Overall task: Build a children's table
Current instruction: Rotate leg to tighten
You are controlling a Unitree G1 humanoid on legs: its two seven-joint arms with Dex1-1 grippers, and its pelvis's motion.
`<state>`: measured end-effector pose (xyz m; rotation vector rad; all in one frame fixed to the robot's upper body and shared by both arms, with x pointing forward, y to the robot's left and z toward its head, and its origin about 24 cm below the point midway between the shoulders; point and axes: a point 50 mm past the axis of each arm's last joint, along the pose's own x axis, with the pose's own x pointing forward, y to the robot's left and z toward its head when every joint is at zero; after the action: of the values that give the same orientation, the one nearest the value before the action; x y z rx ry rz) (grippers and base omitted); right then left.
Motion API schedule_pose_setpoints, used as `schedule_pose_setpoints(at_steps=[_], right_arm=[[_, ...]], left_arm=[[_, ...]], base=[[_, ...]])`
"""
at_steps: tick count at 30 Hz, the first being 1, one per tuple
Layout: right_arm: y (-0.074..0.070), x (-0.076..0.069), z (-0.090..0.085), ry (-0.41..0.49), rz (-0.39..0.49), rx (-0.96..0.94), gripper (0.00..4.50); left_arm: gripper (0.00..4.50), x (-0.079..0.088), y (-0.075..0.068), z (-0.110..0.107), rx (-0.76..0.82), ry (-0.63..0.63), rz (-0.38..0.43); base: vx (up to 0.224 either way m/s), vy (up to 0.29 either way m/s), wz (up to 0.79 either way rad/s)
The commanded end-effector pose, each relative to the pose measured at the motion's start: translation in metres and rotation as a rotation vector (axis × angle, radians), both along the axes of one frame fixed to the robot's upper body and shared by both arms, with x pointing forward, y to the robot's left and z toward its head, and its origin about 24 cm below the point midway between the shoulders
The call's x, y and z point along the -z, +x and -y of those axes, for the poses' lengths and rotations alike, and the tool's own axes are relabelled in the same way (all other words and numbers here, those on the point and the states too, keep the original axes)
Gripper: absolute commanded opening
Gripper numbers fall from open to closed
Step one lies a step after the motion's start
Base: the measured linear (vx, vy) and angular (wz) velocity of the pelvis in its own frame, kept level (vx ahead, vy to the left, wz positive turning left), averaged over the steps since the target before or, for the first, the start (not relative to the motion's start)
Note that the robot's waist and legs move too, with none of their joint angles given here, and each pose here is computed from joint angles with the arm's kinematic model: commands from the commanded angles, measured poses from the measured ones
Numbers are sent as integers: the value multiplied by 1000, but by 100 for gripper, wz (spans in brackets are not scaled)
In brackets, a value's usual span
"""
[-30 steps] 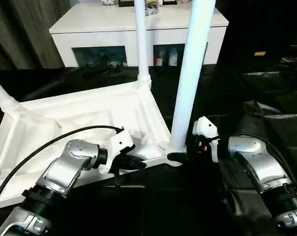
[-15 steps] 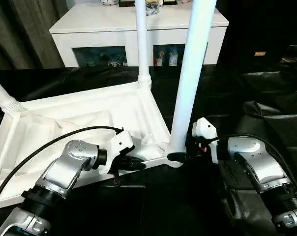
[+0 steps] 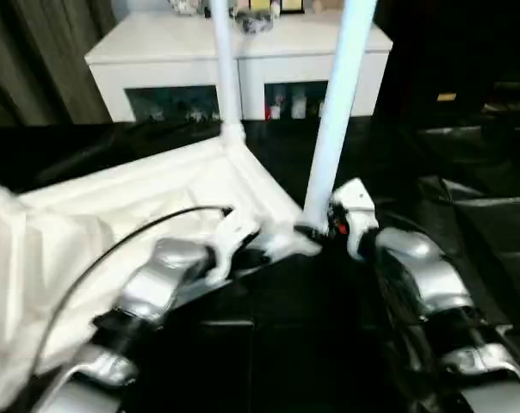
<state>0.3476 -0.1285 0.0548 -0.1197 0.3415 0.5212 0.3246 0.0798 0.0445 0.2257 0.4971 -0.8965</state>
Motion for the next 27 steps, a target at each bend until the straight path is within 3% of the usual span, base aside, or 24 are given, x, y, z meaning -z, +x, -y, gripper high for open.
schedule_pose_setpoints(at_steps=[1, 3, 6, 8, 9, 11, 18, 21, 27], right_arm=[[0, 19, -13, 31, -99, 162, 262], [2, 23, -23, 41, -121, 227, 262], [2, 20, -34, -22, -65, 155, 262], [3, 14, -39, 26, -35, 112, 262], [4, 9, -40, 60, -19, 82, 296], [4, 5, -39, 66, 2, 58, 317], [-2, -7, -16, 18, 60, -195, 380], [-20, -7, -1, -43, 44, -440, 386], [-39, -9, 18, -61, -1, -643, 386]], left_arm=[[0, -3, 17, -3, -198, 35, 46], [0, -3, 21, 2, -223, 57, 64], [0, -4, 22, 3, -218, 63, 72], [0, -2, 20, 1, -190, 69, 60], [0, -1, 18, -1, -169, 78, 50], [0, 0, 15, -3, -145, 87, 37], [0, 4, -2, -17, 49, 86, -2], [0, 0, -13, -26, 183, 70, 17], [0, -14, -32, -37, 378, -31, 10]], base=[[0, 0, 0], [0, 0, 0], [0, 0, 0], [0, 0, 0], [0, 0, 0], [0, 0, 0], [0, 0, 0], [0, 0, 0], [0, 0, 0]])
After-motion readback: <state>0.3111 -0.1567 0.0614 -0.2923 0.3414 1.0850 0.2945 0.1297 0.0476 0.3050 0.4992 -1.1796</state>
